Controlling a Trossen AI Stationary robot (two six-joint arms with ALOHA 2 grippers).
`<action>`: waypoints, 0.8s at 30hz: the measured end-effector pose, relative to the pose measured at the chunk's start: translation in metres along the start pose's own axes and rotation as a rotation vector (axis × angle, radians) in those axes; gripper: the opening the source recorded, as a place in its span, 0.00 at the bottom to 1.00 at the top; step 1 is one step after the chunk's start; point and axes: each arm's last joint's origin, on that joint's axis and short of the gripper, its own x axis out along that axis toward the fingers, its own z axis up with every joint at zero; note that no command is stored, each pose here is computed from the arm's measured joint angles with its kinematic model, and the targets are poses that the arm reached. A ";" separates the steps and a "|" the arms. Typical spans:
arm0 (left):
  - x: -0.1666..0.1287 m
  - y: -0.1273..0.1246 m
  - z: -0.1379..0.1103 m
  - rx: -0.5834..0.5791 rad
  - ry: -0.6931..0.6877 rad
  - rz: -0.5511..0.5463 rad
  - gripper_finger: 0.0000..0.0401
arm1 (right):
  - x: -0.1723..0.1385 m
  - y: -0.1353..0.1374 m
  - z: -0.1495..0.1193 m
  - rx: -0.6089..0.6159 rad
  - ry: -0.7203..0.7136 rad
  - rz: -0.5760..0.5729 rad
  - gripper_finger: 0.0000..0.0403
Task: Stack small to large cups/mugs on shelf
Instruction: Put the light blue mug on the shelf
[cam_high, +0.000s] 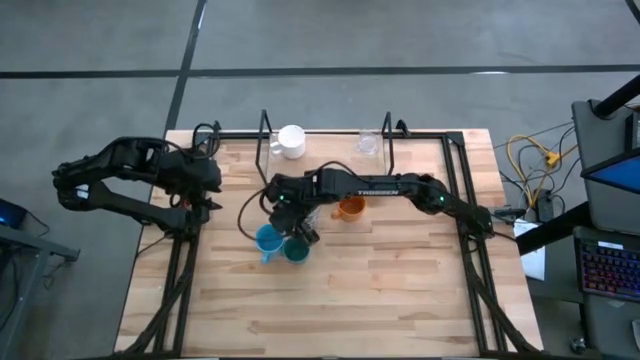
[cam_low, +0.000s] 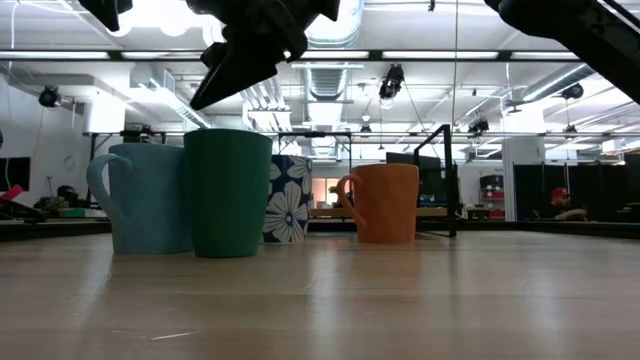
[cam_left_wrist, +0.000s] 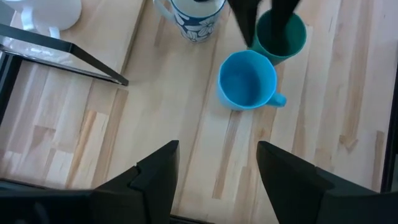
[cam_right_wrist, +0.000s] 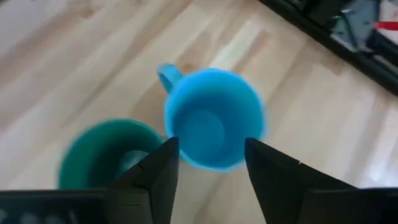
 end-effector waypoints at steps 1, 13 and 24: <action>0.000 0.000 0.000 0.000 0.001 0.000 0.50 | 0.004 0.003 0.001 0.002 0.002 0.009 0.43; 0.008 -0.001 0.003 -0.002 0.037 -0.002 0.50 | 0.010 0.008 0.014 -0.002 -0.039 -0.082 0.48; 0.009 -0.001 0.003 -0.007 0.050 -0.003 0.50 | 0.028 0.008 0.006 0.052 -0.017 -0.047 0.50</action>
